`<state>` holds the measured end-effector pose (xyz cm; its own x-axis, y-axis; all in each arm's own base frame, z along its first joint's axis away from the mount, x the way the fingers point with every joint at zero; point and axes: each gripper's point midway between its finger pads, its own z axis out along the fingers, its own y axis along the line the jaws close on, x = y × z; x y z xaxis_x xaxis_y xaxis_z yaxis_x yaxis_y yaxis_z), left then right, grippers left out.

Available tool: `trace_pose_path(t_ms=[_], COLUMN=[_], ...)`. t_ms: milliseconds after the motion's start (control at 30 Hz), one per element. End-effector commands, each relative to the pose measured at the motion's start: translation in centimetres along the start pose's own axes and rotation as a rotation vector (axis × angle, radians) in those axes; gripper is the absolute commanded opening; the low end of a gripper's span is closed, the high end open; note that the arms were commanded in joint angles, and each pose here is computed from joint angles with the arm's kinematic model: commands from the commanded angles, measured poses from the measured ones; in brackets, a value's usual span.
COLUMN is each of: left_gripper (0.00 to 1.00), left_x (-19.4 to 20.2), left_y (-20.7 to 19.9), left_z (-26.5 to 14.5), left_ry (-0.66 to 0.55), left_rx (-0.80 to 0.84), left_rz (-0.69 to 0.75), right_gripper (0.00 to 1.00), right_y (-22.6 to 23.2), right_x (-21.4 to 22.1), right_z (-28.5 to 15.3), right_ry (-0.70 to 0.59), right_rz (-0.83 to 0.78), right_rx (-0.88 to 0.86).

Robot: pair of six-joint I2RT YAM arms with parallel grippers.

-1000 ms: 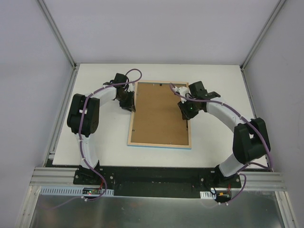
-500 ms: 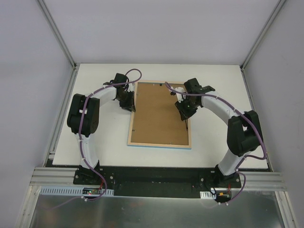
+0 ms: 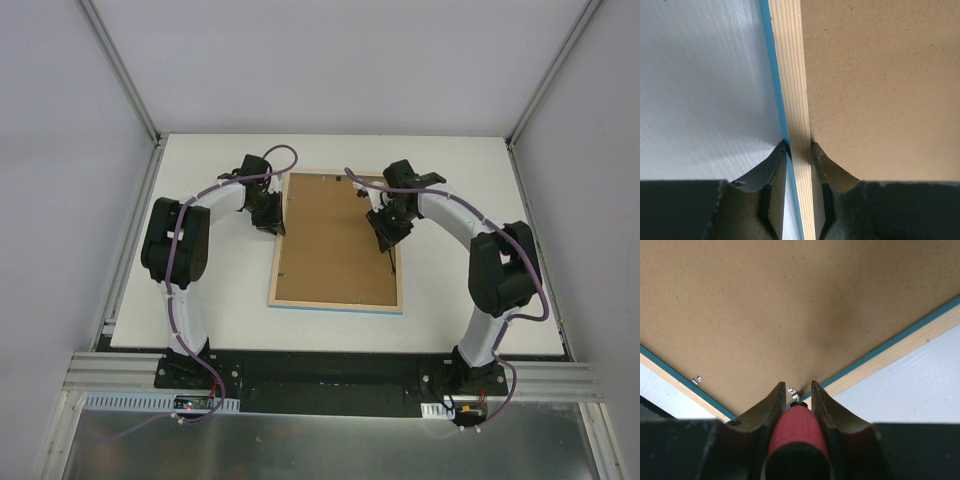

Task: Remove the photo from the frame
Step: Release the photo frame item from the photo frame.

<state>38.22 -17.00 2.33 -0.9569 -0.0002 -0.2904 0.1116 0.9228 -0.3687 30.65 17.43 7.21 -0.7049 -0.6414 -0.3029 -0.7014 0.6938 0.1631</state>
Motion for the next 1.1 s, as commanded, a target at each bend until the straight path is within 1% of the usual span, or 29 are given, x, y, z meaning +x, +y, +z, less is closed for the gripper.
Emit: trace_pose_path(t_ms=[0, 133, 267, 400, 533, 633, 733, 833, 933, 1067], left_gripper=[0.0, 0.0, 0.0, 0.0, 0.0, 0.0, 0.0, 0.0, 0.0, 0.0], left_x=[1.8, 1.9, 1.9, 1.9, 2.0, 1.9, 1.9, 2.1, 2.1, 2.1], left_y=[3.7, 4.0, 4.2, 4.1, 4.3, 4.3, 4.2, 4.1, 4.2, 4.4], left_z=[1.9, 1.6, 1.4, 1.5, 1.4, 1.3, 1.3, 1.3, 1.3, 1.2], left_ry=[0.037, 0.025, 0.014, 0.013, 0.005, 0.001, 0.004, 0.006, 0.004, -0.001], left_rx=[-0.147, -0.19, -0.21, -0.21, -0.22, -0.223, -0.221, -0.217, -0.225, -0.241], left_rz=[-0.038, -0.041, -0.045, -0.045, -0.046, -0.046, -0.041, -0.037, -0.044, -0.053], right_gripper=[0.01, 0.01, 0.01, 0.01, 0.01, 0.01, 0.01, 0.01, 0.01, 0.01], right_y=[0.1, -1.3, -1.9, -1.6, -2.1, -2.2, -1.2, -0.3, -0.1, 1.0], right_x=[3.1, 4.0, 5.1, 5.4, 5.7, 5.9, 5.8, 5.7, 5.6, 5.4], right_z=[-0.3, -0.4, -0.8, -1.3, -1.3, -1.4, -2.1, -2.7, -3.3, -4.1], right_ry=[0.126, 0.141, 0.163, 0.153, 0.16, 0.176, 0.239, 0.276, 0.279, 0.297], right_rz=[0.137, 0.283, 0.412, 0.471, 0.511, 0.523, 0.522, 0.458, 0.411, 0.367], right_rx=[-0.008, 0.02, 0.004, -0.028, -0.002, -0.005, -0.069, -0.108, -0.098, -0.15])
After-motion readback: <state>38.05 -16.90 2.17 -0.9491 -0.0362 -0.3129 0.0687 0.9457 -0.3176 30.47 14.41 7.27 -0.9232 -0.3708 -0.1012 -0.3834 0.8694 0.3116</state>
